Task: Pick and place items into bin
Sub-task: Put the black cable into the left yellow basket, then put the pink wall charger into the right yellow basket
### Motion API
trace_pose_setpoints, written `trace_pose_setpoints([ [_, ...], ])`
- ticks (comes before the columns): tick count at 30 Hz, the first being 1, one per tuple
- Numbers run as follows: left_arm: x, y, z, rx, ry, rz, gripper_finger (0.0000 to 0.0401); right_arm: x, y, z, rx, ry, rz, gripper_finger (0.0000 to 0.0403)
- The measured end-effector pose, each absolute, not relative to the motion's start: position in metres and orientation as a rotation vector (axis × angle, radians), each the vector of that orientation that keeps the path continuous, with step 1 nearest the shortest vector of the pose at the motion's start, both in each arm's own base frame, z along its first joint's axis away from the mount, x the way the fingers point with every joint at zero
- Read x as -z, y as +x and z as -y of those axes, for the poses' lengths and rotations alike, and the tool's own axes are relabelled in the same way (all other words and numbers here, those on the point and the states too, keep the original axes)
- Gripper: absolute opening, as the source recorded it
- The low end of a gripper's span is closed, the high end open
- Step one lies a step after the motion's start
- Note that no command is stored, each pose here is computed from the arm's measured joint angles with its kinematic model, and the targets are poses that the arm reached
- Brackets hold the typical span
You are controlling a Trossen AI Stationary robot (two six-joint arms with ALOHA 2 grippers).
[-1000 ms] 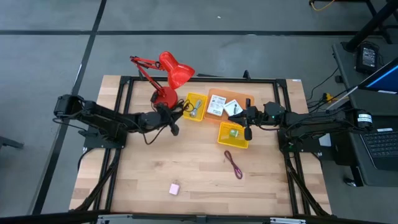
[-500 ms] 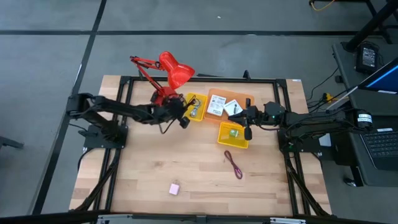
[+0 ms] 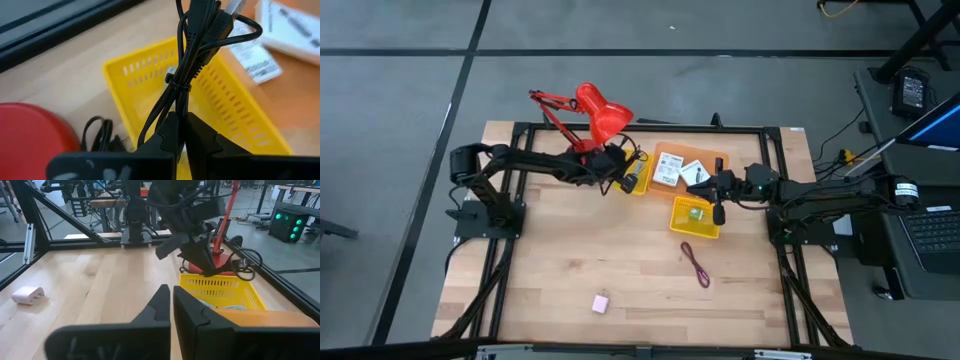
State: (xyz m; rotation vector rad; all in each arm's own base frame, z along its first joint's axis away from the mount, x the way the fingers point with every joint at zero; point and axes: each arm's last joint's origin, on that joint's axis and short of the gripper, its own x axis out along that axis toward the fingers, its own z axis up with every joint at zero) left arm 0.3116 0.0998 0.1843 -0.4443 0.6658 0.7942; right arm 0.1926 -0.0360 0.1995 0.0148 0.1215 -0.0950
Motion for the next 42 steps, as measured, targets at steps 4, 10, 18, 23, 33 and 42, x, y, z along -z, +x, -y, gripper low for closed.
trace_pose_setpoints([
  [4, -0.187, 0.313, -0.100, -0.790, -0.448, -0.686, 0.0010, -0.200, 0.193, 0.036, 0.099, 0.010, -0.122, 0.0006],
  [10, -0.186, 0.313, -0.100, -0.752, -0.484, -0.694, 0.0018, -0.199, 0.193, 0.036, 0.104, 0.010, -0.122, 0.0006],
  [18, -0.186, 0.313, -0.099, -0.729, -0.502, -0.697, 0.0053, -0.199, 0.193, 0.036, 0.104, 0.013, -0.122, 0.0006],
  [23, -0.187, 0.314, -0.099, -0.728, -0.504, -0.688, 0.0070, -0.199, 0.193, 0.036, 0.104, 0.013, -0.122, 0.0006],
  [33, -0.192, 0.316, -0.097, -0.607, -0.487, -0.690, 0.0076, -0.199, 0.193, 0.036, 0.104, 0.013, -0.122, 0.0006],
  [42, -0.219, 0.314, -0.058, -0.326, -0.280, -0.691, 0.0045, -0.199, 0.193, 0.036, 0.104, 0.010, -0.122, 0.0006],
])
